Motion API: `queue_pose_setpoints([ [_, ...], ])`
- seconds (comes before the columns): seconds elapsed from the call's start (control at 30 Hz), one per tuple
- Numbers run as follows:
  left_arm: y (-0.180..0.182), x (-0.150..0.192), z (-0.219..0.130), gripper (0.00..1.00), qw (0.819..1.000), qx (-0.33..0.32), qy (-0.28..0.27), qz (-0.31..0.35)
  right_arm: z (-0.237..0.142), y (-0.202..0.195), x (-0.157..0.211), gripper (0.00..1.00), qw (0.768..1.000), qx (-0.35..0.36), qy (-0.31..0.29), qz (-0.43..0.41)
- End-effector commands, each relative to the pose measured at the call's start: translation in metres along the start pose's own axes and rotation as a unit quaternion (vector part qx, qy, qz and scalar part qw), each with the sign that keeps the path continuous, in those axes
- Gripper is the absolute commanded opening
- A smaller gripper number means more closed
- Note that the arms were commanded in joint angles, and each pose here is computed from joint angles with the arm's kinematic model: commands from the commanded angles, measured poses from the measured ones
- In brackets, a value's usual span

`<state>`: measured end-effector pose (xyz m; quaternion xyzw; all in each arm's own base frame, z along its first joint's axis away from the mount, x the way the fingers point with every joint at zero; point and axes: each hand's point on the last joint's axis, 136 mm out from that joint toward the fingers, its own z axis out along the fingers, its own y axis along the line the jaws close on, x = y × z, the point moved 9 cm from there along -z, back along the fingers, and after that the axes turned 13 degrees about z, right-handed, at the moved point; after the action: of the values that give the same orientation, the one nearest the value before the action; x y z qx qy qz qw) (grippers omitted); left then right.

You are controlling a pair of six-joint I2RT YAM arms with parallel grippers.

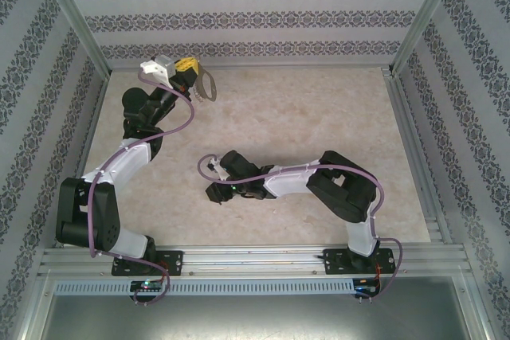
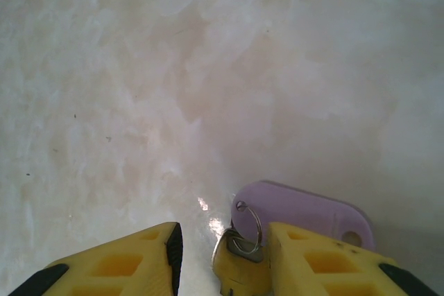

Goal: Put the keys on the keyring

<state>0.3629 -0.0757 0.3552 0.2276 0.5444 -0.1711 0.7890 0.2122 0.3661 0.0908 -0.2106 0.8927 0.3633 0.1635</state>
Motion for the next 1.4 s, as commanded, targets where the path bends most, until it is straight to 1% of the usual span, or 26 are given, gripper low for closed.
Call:
queue_pose_setpoints([
  [0.0,-0.002,-0.015,0.002,0.0,0.999,0.011,-0.039,0.014,0.007,-0.003,-0.001,0.38,1.0,0.005,0.007,0.01],
  [0.5,-0.002,-0.016,0.002,0.0,0.999,0.012,-0.042,0.013,0.007,0.008,-0.002,0.36,1.0,0.005,0.007,-0.003],
  [0.6,-0.002,-0.015,0.002,0.0,0.999,0.012,-0.042,0.013,0.01,0.008,-0.002,0.34,1.0,0.023,0.008,-0.007],
  [0.77,-0.002,-0.015,0.001,0.0,0.999,0.011,-0.041,0.012,0.018,0.009,0.003,0.3,0.996,0.079,0.019,-0.027],
  [0.87,-0.002,-0.014,0.002,0.0,0.999,0.012,-0.041,0.011,0.021,0.008,0.006,0.28,0.994,0.101,0.023,-0.033],
  [1.1,-0.002,-0.016,0.002,0.0,0.999,0.012,-0.042,0.012,0.019,0.009,0.009,0.27,0.99,0.128,0.023,-0.048],
  [1.27,-0.002,-0.017,0.002,0.0,0.999,0.012,-0.042,0.013,0.013,0.011,0.01,0.27,0.99,0.13,0.021,-0.05],
  [1.37,-0.002,-0.017,0.002,0.0,0.999,0.012,-0.043,0.014,0.01,0.013,0.011,0.25,0.99,0.128,0.02,-0.052],
])
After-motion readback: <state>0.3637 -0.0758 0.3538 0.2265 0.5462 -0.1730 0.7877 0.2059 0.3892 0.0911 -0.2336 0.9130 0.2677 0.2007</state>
